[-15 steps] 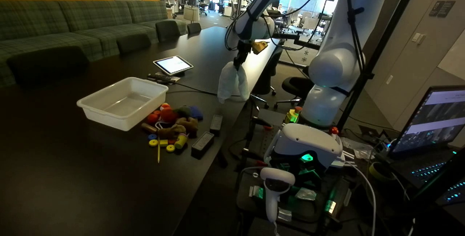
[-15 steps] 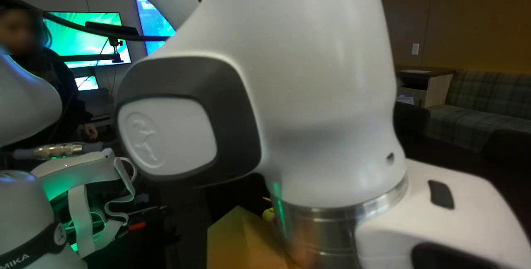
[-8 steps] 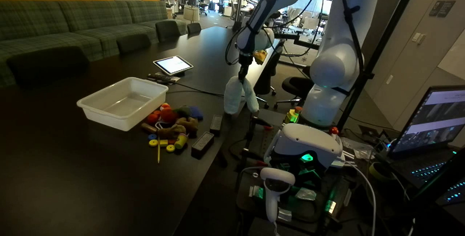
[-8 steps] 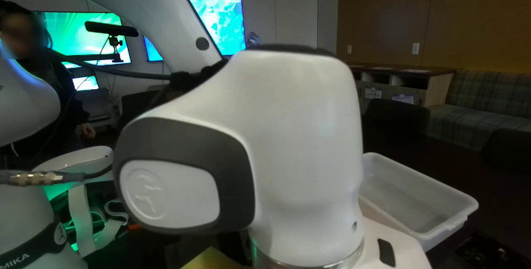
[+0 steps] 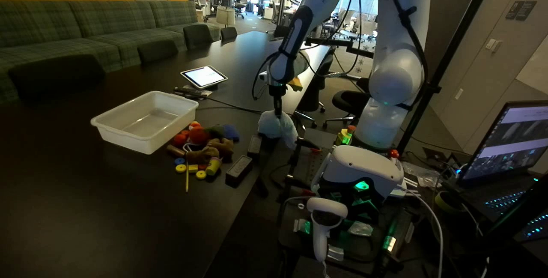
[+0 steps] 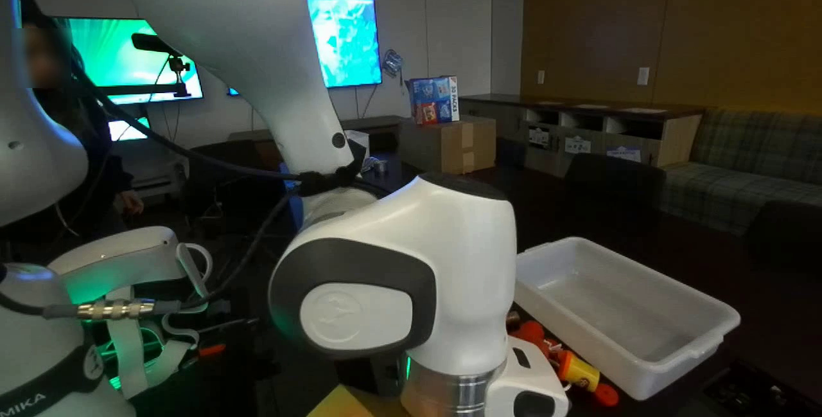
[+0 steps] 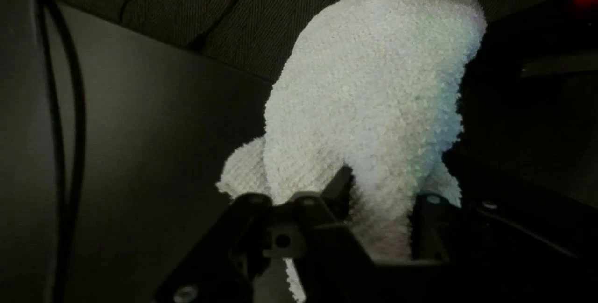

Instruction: Use the cloth to push the objects on the table to the left

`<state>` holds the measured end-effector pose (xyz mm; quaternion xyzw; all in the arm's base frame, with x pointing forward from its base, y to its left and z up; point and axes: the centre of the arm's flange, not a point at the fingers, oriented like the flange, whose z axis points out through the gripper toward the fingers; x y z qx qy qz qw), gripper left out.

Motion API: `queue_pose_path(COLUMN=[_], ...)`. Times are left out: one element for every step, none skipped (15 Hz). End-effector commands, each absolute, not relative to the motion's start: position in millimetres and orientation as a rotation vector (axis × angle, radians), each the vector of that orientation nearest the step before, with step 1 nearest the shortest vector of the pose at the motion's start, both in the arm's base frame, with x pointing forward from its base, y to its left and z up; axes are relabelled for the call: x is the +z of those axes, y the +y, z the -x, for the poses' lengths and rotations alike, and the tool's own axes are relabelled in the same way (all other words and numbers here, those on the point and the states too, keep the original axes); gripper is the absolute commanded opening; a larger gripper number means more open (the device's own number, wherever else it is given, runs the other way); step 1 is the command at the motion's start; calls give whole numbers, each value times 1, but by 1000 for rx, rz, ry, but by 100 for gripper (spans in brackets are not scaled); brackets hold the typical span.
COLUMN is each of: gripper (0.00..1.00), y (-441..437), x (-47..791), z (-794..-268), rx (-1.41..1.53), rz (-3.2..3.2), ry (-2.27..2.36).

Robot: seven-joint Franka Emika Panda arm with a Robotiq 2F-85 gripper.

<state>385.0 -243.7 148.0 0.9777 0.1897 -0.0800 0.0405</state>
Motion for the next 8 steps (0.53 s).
queue_pose_path(gripper=[7,7,7,7,7,7,7,7], y=[-212,-201,-189,-175,-160,-144,-129,-112], x=[133,131,128,126,123,121,119,114], z=[-391,-392,-391,-391,-390,-390,-390,-389], rx=[-303,-317,-331,-346,-364,-385,-419,-452], rz=[-2966,-2965,-2962,-2955,-2951,-2950,-2952,-2951], ry=[851,917,988,1052,1118,1174,1205,1230])
